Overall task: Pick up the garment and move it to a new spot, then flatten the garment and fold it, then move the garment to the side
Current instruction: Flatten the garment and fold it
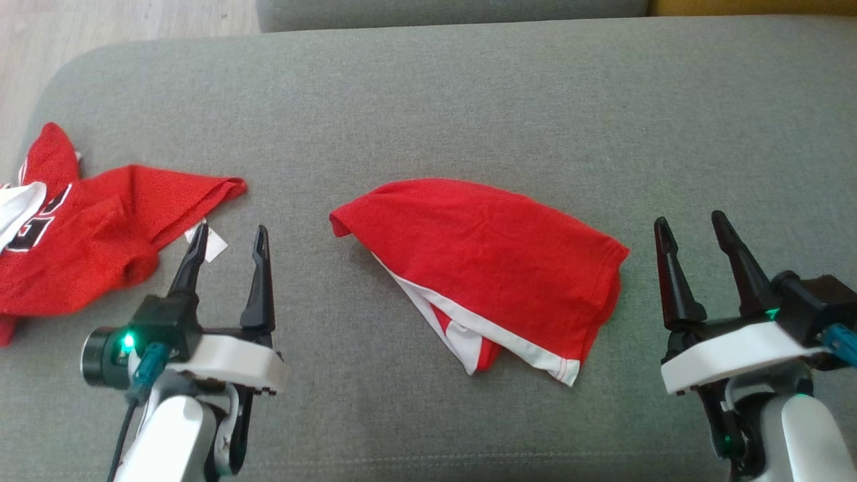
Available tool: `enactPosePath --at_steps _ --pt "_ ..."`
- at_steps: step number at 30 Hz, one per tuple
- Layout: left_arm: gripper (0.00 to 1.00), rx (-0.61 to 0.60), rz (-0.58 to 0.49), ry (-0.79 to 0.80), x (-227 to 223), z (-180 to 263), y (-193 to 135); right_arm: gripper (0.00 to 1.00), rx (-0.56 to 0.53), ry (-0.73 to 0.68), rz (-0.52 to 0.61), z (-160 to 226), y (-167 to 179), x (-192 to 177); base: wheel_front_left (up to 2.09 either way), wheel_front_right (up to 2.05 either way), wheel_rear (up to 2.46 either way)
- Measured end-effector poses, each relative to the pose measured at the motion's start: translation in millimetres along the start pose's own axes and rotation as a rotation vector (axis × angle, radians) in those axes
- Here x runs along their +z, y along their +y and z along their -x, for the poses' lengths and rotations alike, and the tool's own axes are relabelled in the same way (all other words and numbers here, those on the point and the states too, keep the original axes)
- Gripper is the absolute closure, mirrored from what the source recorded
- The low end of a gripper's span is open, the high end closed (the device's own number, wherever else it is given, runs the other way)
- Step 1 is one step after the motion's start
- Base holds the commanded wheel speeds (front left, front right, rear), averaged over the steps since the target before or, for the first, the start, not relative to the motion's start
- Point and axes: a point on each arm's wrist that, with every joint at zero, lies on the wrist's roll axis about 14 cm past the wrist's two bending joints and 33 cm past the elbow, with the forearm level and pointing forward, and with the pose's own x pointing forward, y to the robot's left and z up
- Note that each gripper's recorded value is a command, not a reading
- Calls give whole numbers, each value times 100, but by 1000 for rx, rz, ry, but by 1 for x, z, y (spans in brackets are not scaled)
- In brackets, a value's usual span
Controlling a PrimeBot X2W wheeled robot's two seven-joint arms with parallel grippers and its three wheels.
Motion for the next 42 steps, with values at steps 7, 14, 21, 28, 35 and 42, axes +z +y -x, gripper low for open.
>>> enactPosePath --at_steps 7,14,21,28,35,42 --pt "0 -4 1 -9 3 0 -1 0 -1 -1 0 0 0 0 0 0 0" --pt "0 -5 2 -10 3 0 -2 0 -2 4 0 0 0 0 0 0 0" --pt "0 -7 3 -3 1 -1 -2 0 36 41 8 0 11 -9 0 0 0" --pt "0 -8 7 16 -7 -3 -3 0 253 350 84 31 62 -91 0 0 0" --pt "0 -5 11 20 -10 -11 -2 0 331 616 181 62 61 -155 0 0 0" --pt "0 -8 10 27 -14 -16 -2 35 319 652 235 50 51 -166 0 0 0"
